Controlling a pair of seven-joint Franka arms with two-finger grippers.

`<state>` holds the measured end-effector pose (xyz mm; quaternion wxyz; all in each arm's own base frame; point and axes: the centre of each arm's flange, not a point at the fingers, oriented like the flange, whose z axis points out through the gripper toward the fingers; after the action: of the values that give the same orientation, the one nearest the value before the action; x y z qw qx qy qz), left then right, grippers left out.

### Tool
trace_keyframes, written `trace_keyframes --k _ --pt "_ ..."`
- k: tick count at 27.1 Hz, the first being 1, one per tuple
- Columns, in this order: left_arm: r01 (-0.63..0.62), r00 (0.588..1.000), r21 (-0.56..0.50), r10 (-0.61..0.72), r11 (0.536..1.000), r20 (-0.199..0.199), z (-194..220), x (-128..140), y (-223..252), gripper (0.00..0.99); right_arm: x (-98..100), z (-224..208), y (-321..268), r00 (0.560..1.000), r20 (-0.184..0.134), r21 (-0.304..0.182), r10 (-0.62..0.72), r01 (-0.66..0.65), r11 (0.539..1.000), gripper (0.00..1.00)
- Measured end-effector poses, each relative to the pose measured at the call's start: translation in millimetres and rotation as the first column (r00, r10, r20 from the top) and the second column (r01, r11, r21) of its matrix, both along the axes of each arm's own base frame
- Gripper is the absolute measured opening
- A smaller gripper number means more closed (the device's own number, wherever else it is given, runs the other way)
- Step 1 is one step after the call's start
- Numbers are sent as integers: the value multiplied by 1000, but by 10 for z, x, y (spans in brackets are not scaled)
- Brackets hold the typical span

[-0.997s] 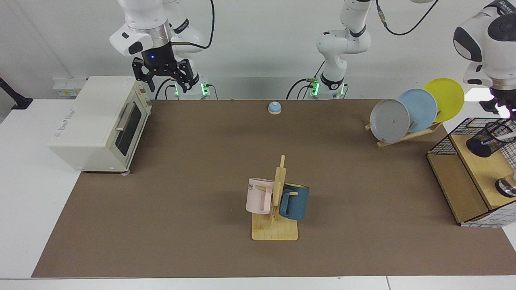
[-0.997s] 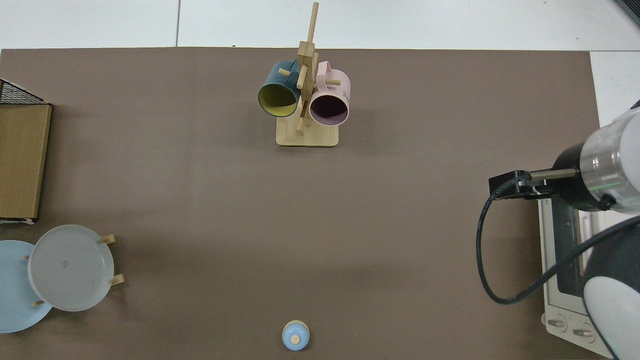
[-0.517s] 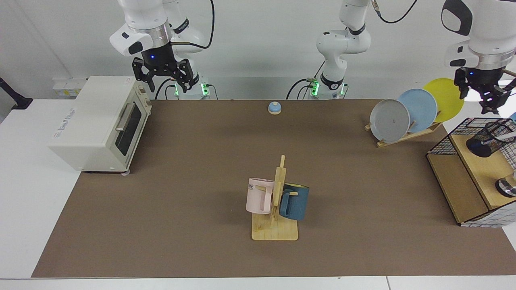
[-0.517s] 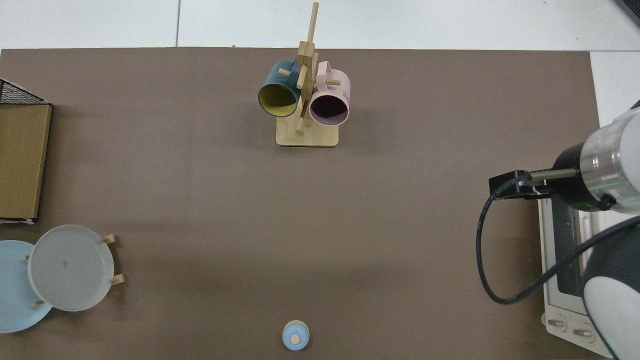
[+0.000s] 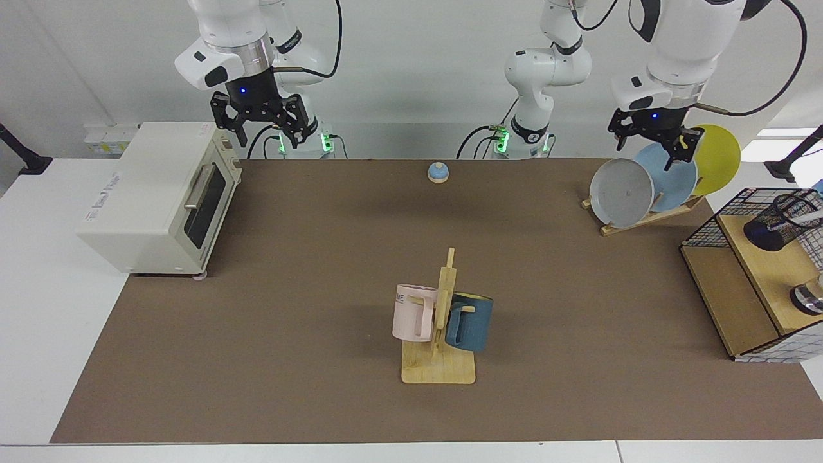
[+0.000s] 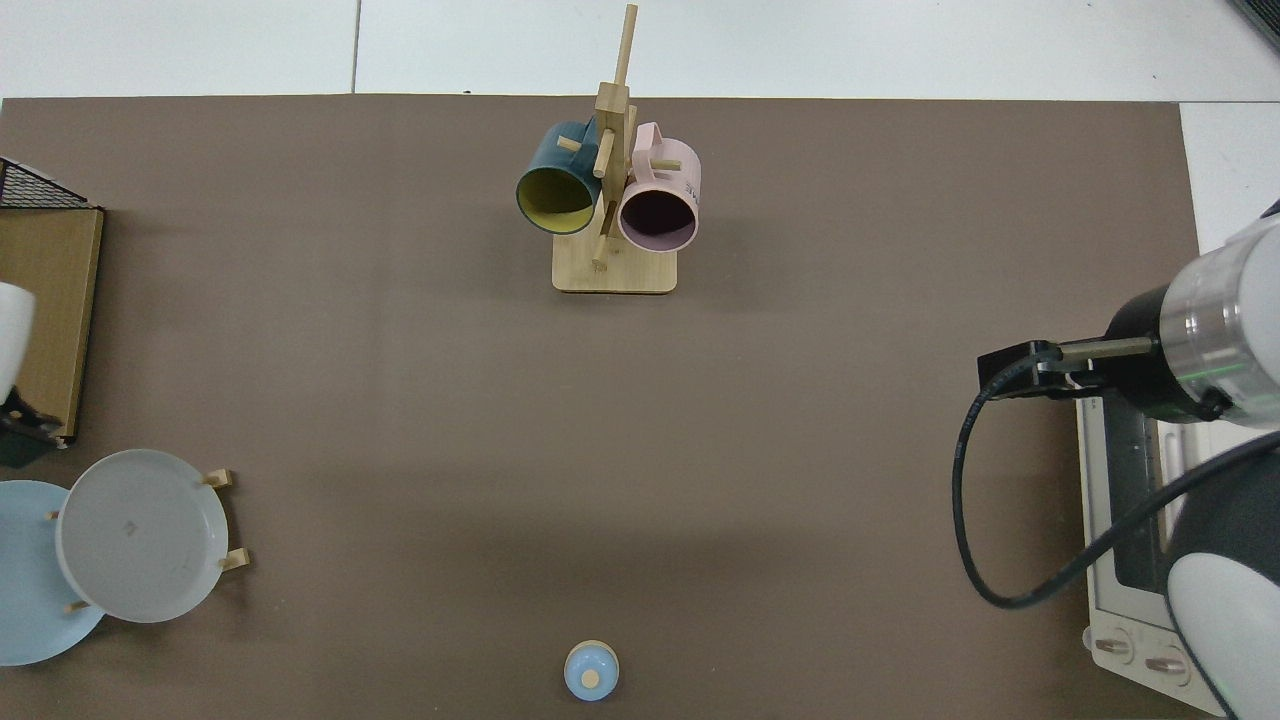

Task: Put markers into pen holder

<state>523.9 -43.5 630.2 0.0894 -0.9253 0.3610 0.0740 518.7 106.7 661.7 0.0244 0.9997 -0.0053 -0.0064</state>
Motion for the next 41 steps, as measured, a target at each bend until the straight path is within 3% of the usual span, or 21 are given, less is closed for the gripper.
trace_keyframes --k 8,21,29,41 --pt "-190 982 -140 191 972 -8 28 -86 -246 991 0 0 0 1000 0 0 0 0 1000 996" --pt "-261 962 -169 270 950 32 202 25 -117 991 0 0 0 1000 0 0 0 0 1000 996" --pt "-333 938 -180 345 925 35 219 118 173 991 0 0 0 1000 0 0 0 0 1000 996" --pt "-391 911 -192 408 900 55 359 56 529 991 0 0 0 1000 0 0 0 0 1000 996"
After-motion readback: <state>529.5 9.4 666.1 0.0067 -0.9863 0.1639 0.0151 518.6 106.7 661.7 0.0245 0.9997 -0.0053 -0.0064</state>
